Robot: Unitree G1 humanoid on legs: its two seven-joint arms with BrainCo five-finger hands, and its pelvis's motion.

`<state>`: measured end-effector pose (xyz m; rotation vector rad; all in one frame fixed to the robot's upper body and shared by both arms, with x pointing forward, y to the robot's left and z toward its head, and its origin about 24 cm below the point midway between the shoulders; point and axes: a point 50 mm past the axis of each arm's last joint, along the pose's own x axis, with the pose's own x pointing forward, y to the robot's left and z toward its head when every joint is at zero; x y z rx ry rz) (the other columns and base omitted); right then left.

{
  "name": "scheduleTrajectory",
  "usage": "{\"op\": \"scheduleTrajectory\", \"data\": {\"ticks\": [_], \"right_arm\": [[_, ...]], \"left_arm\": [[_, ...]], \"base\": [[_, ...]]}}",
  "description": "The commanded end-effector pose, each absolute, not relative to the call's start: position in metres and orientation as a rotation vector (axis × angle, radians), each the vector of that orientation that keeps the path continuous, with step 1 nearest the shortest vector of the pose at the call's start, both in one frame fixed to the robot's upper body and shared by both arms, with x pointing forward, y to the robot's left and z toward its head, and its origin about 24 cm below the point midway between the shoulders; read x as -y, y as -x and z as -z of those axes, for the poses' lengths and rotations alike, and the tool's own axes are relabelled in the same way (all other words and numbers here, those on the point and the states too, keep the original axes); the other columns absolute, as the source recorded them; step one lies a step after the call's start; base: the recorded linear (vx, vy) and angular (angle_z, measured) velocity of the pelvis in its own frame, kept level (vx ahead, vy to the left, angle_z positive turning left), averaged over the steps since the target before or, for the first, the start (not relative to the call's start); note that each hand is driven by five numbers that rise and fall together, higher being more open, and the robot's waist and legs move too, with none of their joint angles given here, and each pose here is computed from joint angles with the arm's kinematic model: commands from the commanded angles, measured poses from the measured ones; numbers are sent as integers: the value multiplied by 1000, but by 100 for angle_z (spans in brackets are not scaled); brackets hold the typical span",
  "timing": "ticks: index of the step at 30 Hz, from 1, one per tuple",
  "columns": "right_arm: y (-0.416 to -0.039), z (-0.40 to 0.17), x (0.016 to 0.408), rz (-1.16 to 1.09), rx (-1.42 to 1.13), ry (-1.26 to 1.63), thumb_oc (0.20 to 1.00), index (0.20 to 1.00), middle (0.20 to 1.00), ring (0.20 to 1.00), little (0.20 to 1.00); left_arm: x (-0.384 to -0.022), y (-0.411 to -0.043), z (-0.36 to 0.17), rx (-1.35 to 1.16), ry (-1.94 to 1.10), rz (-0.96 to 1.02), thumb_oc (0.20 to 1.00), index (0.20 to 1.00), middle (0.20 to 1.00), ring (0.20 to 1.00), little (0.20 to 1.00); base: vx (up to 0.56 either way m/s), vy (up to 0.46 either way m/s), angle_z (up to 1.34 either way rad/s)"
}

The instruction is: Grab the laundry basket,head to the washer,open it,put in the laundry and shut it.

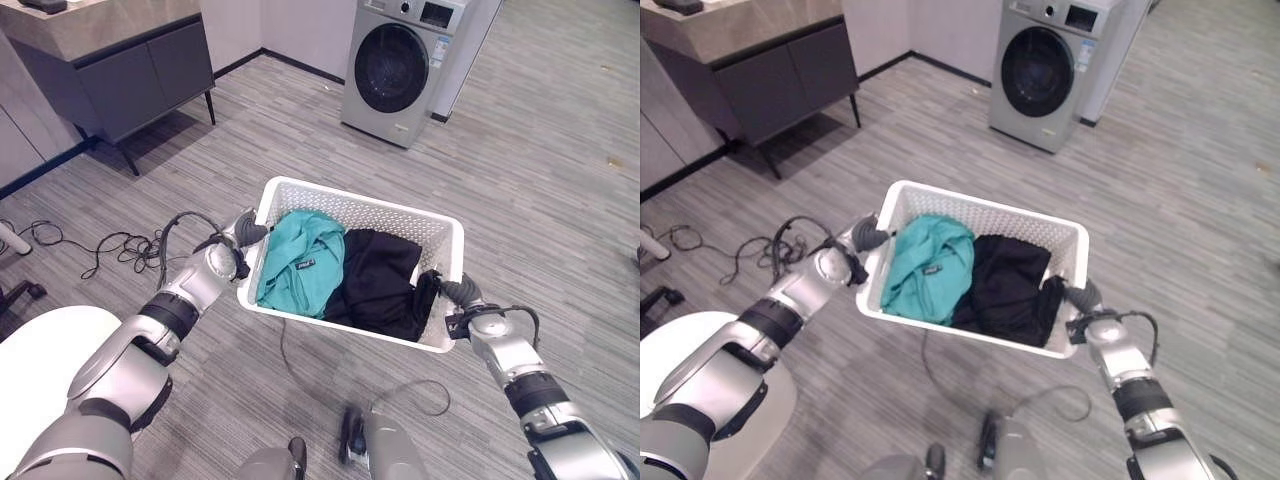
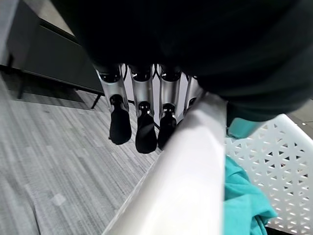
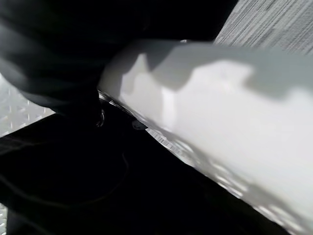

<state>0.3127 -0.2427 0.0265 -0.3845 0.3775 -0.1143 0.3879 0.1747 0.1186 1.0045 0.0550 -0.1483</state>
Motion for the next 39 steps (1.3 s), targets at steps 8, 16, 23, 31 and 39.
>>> {"op": "scheduleTrajectory", "data": {"ticks": [8, 16, 23, 31, 39], "right_arm": [[-323, -63, 247, 73, -188, 377, 200, 200, 200, 200, 200], [-322, -67, 246, 99, -166, 366, 200, 200, 200, 200, 200], [-305, -60, 262, 135, -173, 370, 200, 200, 200, 200, 200], [-321, -64, 247, 116, -148, 351, 200, 200, 200, 200, 200], [-335, -81, 239, 111, -94, 346, 200, 200, 200, 200, 200]], "left_arm": [[-202, -391, -138, 2, -993, 11, 200, 200, 200, 200, 200], [-195, -392, -152, 47, -937, 19, 200, 200, 200, 200, 200], [-175, -396, -153, 83, -961, 53, 200, 200, 200, 200, 200], [-182, -397, -156, 78, -962, 42, 200, 200, 200, 200, 200], [-183, -399, -168, 110, -979, 30, 200, 200, 200, 200, 200]], "base": [[502, -224, 11], [335, -343, -25], [227, 46, -11], [371, 81, -37], [426, 215, 1]]}}
